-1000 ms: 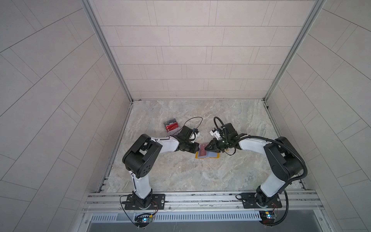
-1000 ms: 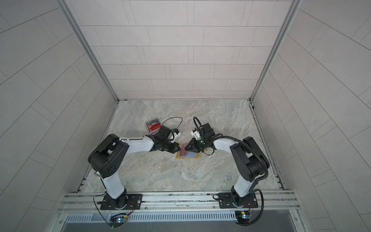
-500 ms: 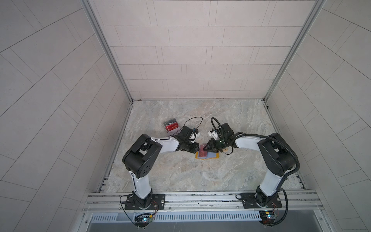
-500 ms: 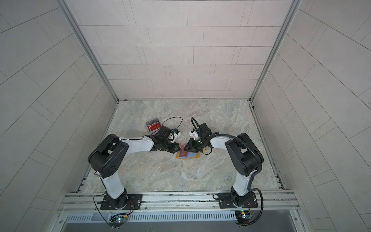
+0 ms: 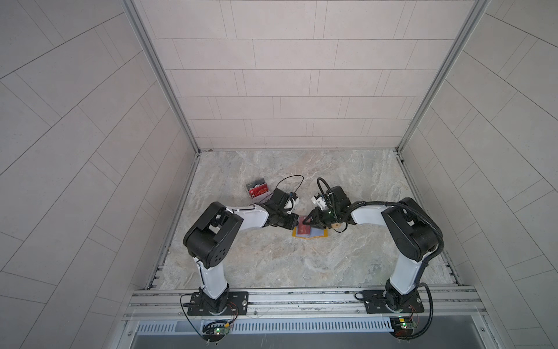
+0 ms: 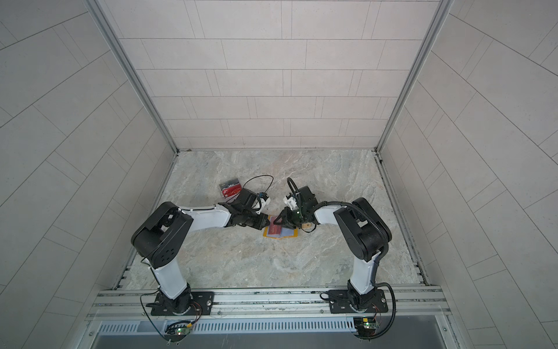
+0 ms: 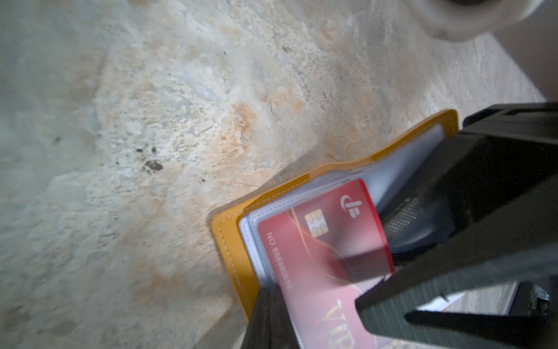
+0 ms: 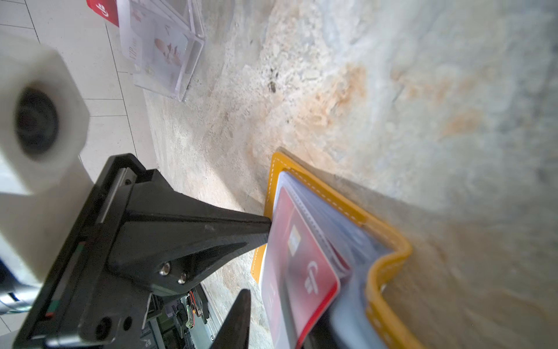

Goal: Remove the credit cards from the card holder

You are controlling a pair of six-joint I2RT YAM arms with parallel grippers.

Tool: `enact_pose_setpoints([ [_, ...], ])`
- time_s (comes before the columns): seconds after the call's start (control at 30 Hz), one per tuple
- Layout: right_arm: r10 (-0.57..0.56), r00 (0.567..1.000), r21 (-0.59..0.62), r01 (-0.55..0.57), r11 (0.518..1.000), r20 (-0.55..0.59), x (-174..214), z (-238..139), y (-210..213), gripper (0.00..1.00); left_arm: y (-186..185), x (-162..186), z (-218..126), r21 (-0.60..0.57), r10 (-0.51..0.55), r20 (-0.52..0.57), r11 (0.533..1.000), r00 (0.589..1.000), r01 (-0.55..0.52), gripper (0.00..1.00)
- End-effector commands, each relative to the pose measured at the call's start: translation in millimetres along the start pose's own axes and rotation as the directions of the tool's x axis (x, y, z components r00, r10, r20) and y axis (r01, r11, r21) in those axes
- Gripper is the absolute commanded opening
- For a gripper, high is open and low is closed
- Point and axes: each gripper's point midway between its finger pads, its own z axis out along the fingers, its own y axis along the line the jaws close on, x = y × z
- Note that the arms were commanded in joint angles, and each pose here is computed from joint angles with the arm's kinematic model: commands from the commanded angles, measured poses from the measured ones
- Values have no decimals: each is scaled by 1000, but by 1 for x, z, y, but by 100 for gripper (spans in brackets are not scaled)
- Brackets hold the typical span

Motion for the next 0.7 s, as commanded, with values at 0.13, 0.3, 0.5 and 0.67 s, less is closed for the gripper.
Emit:
enact_pose_setpoints([
  [0.13,-64,998,-62,63,996,-15,11,15,7,26,17,55,17,-69,-46,-174,997,984,35,3],
  [0.3,-72,997,-88,73,993,16,8,3,9,26,19,57,18,-78,-48,-182,996,982,34,4],
  [0.5,-81,995,-141,88,986,60,4,-12,16,25,20,57,19,-85,-49,-184,996,982,34,3],
  [0.67,-73,993,-180,89,980,96,-1,-22,21,24,21,58,18,-90,-51,-187,995,981,35,3],
])
